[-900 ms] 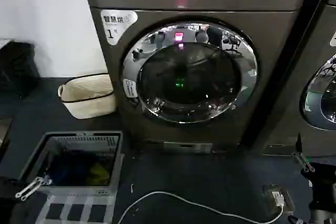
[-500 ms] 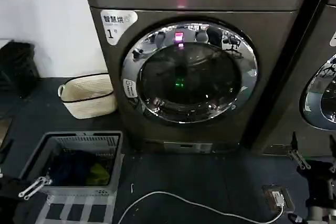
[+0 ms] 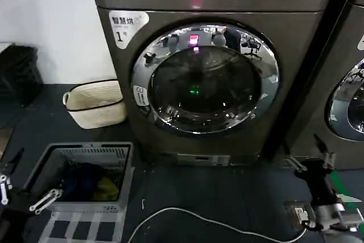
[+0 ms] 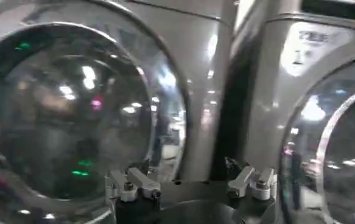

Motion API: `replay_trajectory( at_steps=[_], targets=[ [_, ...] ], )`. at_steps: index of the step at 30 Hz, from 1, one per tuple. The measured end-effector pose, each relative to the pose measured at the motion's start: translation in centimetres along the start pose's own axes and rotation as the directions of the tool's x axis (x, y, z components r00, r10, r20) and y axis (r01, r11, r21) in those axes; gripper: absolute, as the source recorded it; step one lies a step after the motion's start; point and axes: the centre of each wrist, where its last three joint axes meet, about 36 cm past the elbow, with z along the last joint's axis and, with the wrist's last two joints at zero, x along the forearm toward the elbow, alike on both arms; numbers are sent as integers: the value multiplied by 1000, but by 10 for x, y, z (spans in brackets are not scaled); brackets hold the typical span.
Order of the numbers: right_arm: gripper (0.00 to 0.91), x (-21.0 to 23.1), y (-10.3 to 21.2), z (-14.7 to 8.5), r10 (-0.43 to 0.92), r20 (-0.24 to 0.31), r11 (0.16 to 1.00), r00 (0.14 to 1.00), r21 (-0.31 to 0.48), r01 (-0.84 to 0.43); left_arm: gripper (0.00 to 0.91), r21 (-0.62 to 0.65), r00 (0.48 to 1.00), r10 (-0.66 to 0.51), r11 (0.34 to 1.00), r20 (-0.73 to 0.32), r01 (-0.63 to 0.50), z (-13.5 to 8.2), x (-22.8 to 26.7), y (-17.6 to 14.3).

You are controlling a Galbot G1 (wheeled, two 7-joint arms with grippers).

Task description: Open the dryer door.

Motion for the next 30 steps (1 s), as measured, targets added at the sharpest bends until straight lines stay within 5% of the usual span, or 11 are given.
replay_trajectory(
  at_steps=[30],
  targets=[
    [907,-129,44,6,-301,85,953,950,2,302,907,0,1000,25,1000,2,-25,-9,-4,-9]
  ],
)
